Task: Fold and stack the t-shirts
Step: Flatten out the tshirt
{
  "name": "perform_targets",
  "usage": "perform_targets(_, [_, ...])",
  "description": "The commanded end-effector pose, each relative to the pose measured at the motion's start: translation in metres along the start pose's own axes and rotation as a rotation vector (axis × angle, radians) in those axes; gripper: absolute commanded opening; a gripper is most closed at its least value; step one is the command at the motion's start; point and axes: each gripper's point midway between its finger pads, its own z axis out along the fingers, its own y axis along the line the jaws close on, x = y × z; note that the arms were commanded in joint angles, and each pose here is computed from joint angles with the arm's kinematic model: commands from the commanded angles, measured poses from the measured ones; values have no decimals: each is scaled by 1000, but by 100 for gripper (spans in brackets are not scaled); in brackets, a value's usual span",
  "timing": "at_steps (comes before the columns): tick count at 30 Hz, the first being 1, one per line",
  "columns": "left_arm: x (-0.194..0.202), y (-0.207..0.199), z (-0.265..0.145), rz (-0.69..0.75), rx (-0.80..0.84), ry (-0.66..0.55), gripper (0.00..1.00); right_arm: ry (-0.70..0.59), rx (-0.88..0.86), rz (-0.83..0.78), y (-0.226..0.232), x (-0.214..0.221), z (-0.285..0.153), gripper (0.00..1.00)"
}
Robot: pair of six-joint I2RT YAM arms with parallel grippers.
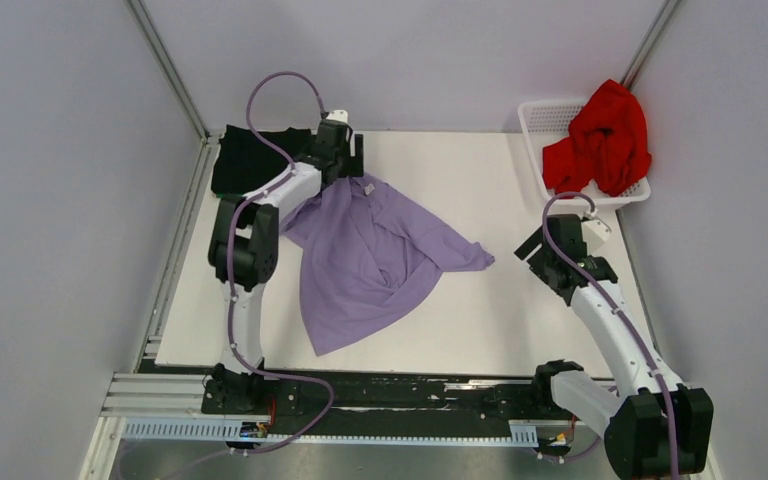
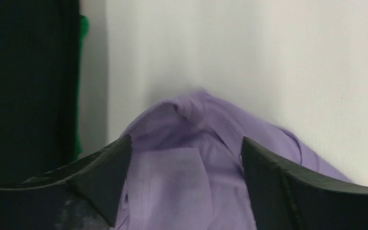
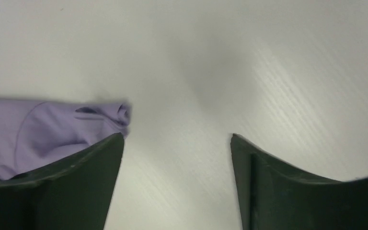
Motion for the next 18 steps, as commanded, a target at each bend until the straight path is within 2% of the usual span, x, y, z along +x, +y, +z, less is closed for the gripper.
perform_targets(1, [-89, -40, -19, -51, 163, -166, 99, -138, 100, 114, -9, -50, -9, 98])
perform_targets(3, [-96, -49, -34, -43, 205, -182, 100, -161, 75, 116, -3, -60, -16, 100])
perform_targets(5, [-99, -54, -55, -17, 227, -186, 100, -145, -25, 73, 15, -60, -21, 100])
perform_targets(8, [-91, -50, -86, 1, 195, -162, 100, -93, -302, -57, 59, -47, -26, 100])
perform_targets(10, [-78, -48, -112, 3, 187, -144, 100, -11, -499, -137, 87, -25, -33, 100])
perform_targets(11, [-65, -47, -129, -6, 190, -133, 100, 27, -576, -181, 98, -14, -36, 100])
perform_targets(12, [-34, -43, -130, -1, 181, -79, 100, 64, -641, -230, 109, -2, -41, 100])
perform_targets(13, [-40, -48, -156, -34, 208, -112, 100, 95, -680, -285, 117, 11, -42, 100])
perform_targets(14, [-8, -43, -158, -34, 203, -57, 100, 114, -713, -353, 126, 23, -45, 100])
perform_targets(15, [-12, -51, -181, -74, 247, -92, 100, 132, -732, -422, 134, 36, -46, 100])
perform_targets(16, [17, -53, -184, -74, 281, -52, 100, 151, -748, -488, 142, 48, -46, 100])
perform_targets(17, [18, -61, -205, -105, 332, -73, 100, 176, -763, -537, 150, 60, -46, 100])
perform_targets(18, [42, -65, -215, -112, 379, -48, 100, 209, -765, -561, 158, 69, -43, 100])
